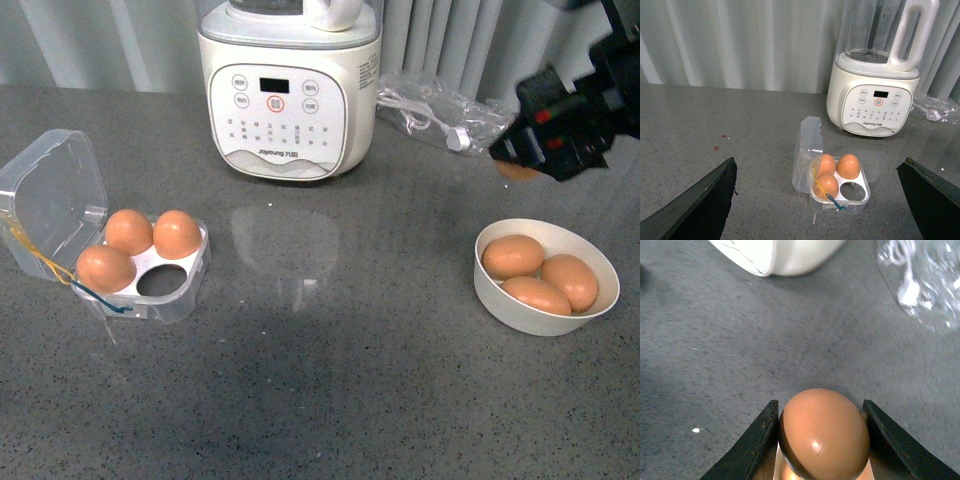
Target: Put egg into box
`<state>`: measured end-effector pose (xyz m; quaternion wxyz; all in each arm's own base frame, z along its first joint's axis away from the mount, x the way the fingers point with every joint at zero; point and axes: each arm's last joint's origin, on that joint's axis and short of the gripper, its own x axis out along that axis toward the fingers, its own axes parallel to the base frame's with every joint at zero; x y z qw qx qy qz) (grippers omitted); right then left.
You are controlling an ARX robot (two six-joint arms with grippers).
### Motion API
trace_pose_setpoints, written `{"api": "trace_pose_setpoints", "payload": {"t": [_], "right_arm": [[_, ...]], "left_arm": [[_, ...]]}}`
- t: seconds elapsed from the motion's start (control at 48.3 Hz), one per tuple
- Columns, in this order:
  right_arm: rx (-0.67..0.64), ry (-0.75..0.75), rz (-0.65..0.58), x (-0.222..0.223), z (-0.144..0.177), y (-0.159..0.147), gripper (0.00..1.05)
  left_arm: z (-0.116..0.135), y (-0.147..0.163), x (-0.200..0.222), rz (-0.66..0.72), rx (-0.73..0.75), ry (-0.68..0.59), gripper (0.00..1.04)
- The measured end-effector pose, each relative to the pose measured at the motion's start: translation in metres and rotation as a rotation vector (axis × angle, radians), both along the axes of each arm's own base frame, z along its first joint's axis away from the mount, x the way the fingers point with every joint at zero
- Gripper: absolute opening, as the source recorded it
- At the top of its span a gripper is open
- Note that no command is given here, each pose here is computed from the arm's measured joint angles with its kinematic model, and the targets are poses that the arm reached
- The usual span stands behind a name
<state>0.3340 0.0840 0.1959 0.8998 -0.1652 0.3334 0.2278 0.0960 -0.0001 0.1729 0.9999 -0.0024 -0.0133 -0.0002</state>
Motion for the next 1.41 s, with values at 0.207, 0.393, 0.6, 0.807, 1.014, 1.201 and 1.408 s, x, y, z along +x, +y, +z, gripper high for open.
{"api": "trace_pose_setpoints", "payload": {"t": [0.207,0.393,0.6,0.807,1.014,1.201,1.408], "right_arm": [[-0.035,-0.044,0.335,-0.001,0.004,0.07,0.42],[-0.046,-0.06,0.471,0.006,-0.001,0.112,0.42],[0.001,-0.018,0.631,0.012,-0.01,0.164,0.42],[0.001,0.036,0.679,0.018,-0.033,0.194,0.42],[0.019,0.09,0.668,0.026,-0.044,0.215,0.42],[0.021,0.127,0.661,0.024,-0.047,0.226,0.42],[0.017,0.149,0.661,0.021,-0.052,0.23,0.42]], "left_arm": [[0.0,0.0,0.0,0.0,0.0,0.0,0.98],[0.0,0.0,0.0,0.0,0.0,0.0,0.98],[0.0,0.0,0.0,0.0,0.0,0.0,0.98],[0.0,0.0,0.0,0.0,0.0,0.0,0.98],[0.0,0.0,0.0,0.0,0.0,0.0,0.98],[0.0,0.0,0.0,0.0,0.0,0.0,0.98],[0.0,0.0,0.0,0.0,0.0,0.0,0.98]]}}
